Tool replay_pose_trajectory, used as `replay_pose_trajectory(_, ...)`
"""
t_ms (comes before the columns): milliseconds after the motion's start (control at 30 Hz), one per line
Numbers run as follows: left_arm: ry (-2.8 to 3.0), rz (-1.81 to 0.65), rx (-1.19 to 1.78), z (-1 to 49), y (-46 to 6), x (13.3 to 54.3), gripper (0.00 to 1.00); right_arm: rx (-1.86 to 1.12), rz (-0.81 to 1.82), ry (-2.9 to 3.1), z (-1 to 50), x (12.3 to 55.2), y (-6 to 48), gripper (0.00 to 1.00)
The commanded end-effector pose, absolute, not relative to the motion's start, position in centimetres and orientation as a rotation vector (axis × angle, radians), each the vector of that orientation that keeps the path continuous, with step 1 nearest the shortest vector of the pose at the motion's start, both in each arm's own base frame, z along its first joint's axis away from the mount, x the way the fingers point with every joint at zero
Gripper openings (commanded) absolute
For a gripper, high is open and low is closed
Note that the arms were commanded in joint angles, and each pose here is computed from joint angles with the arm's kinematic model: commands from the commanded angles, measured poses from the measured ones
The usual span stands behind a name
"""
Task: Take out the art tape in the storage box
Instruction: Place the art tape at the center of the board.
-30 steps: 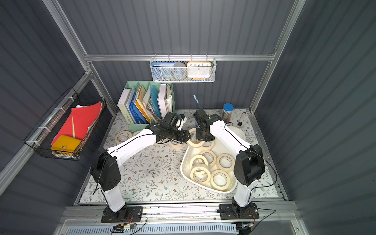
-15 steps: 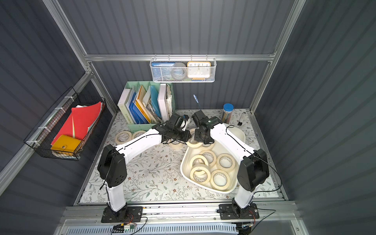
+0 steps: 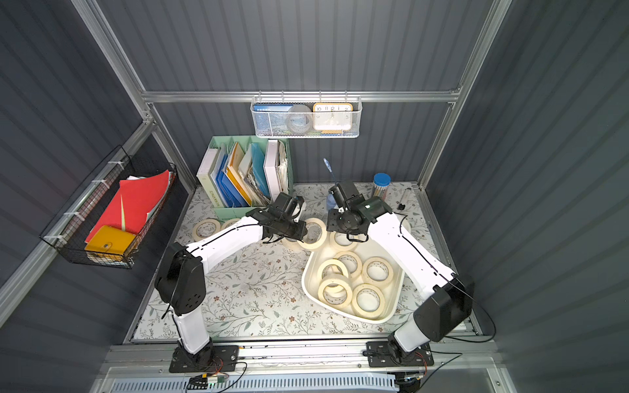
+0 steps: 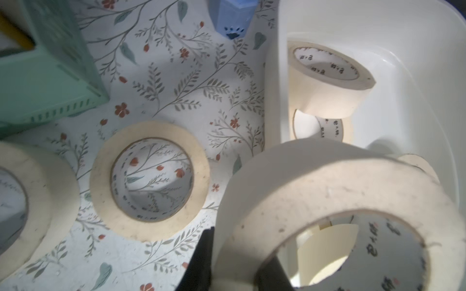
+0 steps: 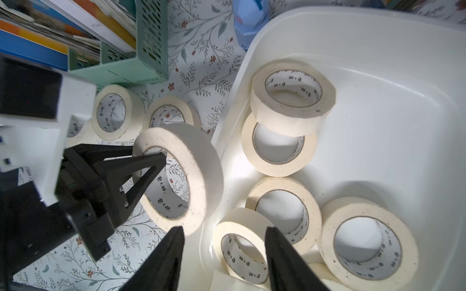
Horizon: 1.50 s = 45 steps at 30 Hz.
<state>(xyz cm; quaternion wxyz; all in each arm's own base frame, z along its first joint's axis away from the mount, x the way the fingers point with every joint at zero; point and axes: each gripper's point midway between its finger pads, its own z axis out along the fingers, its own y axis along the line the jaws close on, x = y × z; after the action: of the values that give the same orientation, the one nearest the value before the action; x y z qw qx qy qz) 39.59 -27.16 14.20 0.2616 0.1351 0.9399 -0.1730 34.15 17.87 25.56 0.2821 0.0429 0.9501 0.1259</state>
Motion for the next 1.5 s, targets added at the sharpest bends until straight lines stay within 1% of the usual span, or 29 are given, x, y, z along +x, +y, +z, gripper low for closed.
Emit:
replay_pose_trajectory(0,2.489,-0.49,0.165,17.1,-23.0,39.7,0.0,0.122,0.251,2.518,27.4,33.2,15.6,0.58)
replay_pose_trajectory(133,2.447,-0.324,-0.059,17.9,-16.2,38.5,0.0,0.163,0.226,2.544,26.3,32.7,13.6,0.58)
replay_pose_trajectory(233,2.424,-0.195,-0.256,17.4,-10.4,36.9,0.0,0.181,0.224,2.577,24.8,32.7,12.9,0.58)
replay_pose_trajectory(400,2.376,-0.085,-0.649,13.9,-0.7,33.5,0.0,0.201,0.231,2.616,22.6,32.6,12.2,0.58)
replay_pose_trajectory(500,2.336,-0.052,-0.847,11.5,3.4,31.7,0.0,0.212,0.237,2.638,21.7,32.7,11.7,0.57)
replay_pose_trajectory(633,2.294,-0.099,-1.057,8.6,6.1,30.5,0.0,0.213,0.229,2.654,21.0,32.7,11.0,0.57)
replay_pose_trajectory(867,2.315,-0.085,-1.216,4.6,9.8,29.7,0.0,0.231,0.22,2.665,20.1,32.1,9.7,0.57)
replay_pose_trajectory(1200,2.35,0.025,-1.275,2.7,14.1,30.6,0.0,0.271,0.195,2.687,18.8,30.8,8.2,0.57)
replay_pose_trajectory(1333,2.396,0.048,-1.26,2.0,15.1,31.3,0.0,0.277,0.181,2.698,18.5,30.3,7.9,0.57)
replay_pose_trajectory(1367,2.405,0.044,-1.254,1.9,15.1,31.5,0.05,0.282,0.179,2.698,18.5,30.3,7.8,0.57)
replay_pose_trajectory(1433,2.426,0.044,-1.243,1.7,15.1,31.7,0.27,0.286,0.177,2.7,18.4,30.2,7.7,0.57)
replay_pose_trajectory(1467,2.434,0.046,-1.239,1.6,15.1,31.7,0.34,0.289,0.177,2.7,18.4,30.1,7.7,0.57)
